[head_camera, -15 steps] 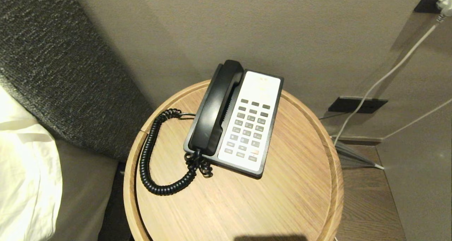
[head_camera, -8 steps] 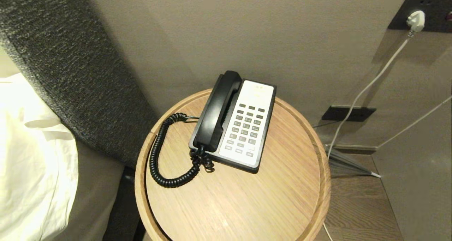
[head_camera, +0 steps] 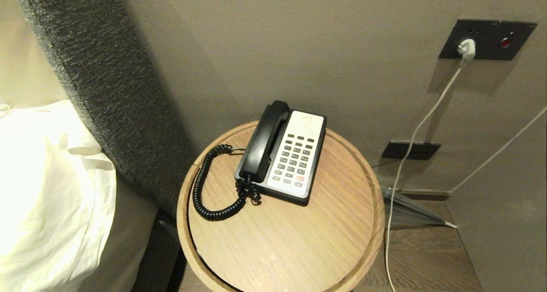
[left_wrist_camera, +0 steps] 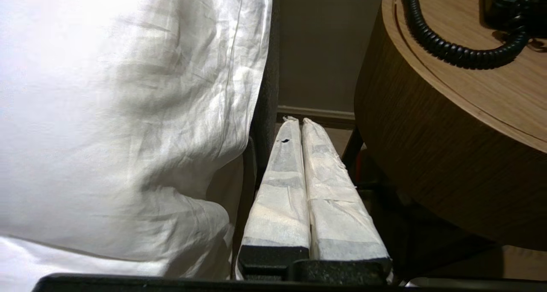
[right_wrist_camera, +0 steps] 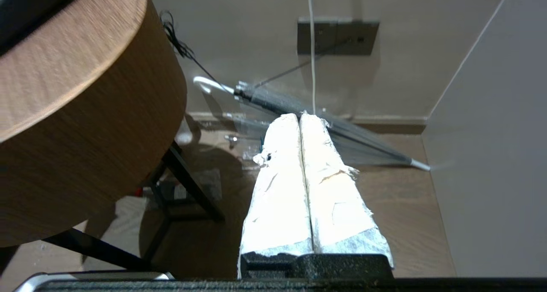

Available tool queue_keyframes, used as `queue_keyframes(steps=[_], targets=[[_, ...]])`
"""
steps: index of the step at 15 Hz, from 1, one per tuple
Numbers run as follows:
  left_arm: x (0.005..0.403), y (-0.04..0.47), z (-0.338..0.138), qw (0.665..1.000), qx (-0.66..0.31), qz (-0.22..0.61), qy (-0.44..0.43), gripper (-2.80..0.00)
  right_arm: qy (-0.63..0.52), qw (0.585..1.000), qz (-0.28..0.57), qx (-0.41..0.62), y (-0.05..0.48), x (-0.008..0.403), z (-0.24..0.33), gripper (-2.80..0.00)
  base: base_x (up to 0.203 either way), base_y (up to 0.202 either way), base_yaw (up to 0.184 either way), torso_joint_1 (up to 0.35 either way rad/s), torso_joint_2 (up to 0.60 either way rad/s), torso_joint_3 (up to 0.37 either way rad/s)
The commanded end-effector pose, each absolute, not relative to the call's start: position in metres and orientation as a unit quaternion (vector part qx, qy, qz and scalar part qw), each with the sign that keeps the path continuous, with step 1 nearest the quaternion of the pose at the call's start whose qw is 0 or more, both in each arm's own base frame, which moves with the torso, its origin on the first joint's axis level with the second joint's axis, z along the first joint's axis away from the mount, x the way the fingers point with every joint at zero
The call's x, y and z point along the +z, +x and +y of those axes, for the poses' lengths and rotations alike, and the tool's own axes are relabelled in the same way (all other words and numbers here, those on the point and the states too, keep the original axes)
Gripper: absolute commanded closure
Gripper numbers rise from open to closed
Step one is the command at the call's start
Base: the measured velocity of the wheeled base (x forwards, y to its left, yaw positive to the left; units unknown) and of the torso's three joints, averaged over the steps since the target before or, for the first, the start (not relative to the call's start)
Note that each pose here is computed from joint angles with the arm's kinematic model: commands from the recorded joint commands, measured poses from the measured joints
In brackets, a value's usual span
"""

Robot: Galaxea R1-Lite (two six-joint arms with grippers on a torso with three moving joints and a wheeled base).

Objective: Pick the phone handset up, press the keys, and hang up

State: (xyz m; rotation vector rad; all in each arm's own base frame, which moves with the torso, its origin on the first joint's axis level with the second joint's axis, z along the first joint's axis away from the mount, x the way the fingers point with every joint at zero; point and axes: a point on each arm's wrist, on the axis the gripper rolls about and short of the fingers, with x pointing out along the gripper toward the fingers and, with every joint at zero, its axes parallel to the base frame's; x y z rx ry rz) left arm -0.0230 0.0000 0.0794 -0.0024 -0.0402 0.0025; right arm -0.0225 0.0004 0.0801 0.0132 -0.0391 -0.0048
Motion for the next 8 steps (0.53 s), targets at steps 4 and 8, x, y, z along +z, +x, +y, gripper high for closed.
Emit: queue_keyframes(steps=[4,8], targets=[[0.075,-0.0216,0.0,1.0,0.002,-0.012,-0.002,0.0,0.007,1.0,-0.009,-0.002,-0.0209,0.0755,0.0004,0.0,0.0,0.0,0.0,0.004,0.0,0.2],[0.0752,-0.0216,0.0,1.0,0.002,-0.013,-0.002,0.0,0.007,1.0,-0.009,-0.002,-0.0209,0.0755,0.0004,0.0,0.0,0.0,0.0,0.001,0.0,0.204]])
